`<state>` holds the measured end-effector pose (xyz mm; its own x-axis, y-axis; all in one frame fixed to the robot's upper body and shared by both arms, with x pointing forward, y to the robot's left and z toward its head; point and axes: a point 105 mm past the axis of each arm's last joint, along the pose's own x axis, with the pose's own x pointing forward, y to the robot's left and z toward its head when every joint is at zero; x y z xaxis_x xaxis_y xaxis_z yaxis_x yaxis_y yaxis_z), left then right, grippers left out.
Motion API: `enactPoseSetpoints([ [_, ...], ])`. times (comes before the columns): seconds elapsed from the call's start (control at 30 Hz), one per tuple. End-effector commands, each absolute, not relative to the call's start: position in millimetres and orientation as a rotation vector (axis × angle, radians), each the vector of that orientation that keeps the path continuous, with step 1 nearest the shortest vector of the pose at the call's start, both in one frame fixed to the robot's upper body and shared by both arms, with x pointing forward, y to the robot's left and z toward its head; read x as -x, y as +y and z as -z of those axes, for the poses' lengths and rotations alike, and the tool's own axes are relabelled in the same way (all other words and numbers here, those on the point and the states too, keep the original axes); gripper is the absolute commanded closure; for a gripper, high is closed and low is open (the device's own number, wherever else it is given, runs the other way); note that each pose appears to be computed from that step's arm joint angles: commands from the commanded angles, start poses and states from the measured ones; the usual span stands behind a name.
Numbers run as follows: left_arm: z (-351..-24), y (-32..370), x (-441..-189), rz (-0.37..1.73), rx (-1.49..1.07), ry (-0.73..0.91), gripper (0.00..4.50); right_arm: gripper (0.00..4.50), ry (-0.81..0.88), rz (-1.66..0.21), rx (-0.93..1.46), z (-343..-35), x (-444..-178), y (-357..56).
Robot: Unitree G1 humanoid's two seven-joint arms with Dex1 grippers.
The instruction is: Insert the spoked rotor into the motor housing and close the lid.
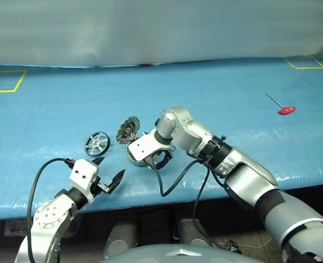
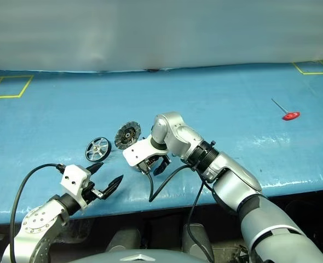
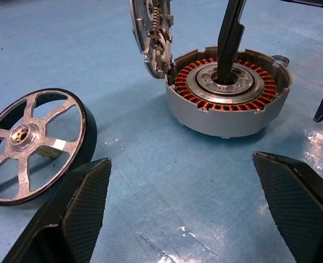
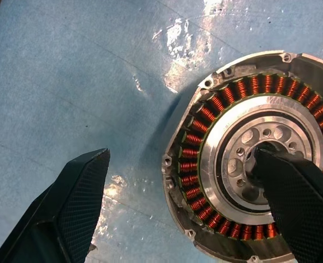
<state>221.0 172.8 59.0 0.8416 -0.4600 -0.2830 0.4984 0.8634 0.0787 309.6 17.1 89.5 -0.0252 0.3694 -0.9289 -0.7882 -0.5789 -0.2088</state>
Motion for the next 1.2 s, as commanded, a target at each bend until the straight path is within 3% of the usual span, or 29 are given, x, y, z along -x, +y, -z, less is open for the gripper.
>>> enactPoseSetpoints([
  [0.03, -62.4, 170.9, -221.9, 0.521, -0.153, 0.247, 0.0, 0.02, 0.402, -1.731, 1.425, -104.2, -309.8, 23.9],
  [0.33, -61.2, 170.5, -222.5, 0.525, -0.148, 0.248, 0.0, 0.02, 0.387, -1.735, 1.427, -109.4, -309.2, 23.7],
  [0.73, -61.8, 167.0, -228.8, 0.563, -0.148, 0.246, 0.0, 0.02, 0.304, -1.679, 1.342, -148.3, -315.8, 14.9],
  [1.07, -64.9, 166.4, -232.7, 0.582, -0.156, 0.248, 0.0, 0.02, 0.084, -1.419, 0.998, -197.1, -318.9, -20.5],
  [1.2, -64.0, 166.5, -229.9, 0.583, -0.151, 0.261, 0.0, 0.02, -0.023, -1.125, 0.72, -208.5, -320.8, -43.9],
])
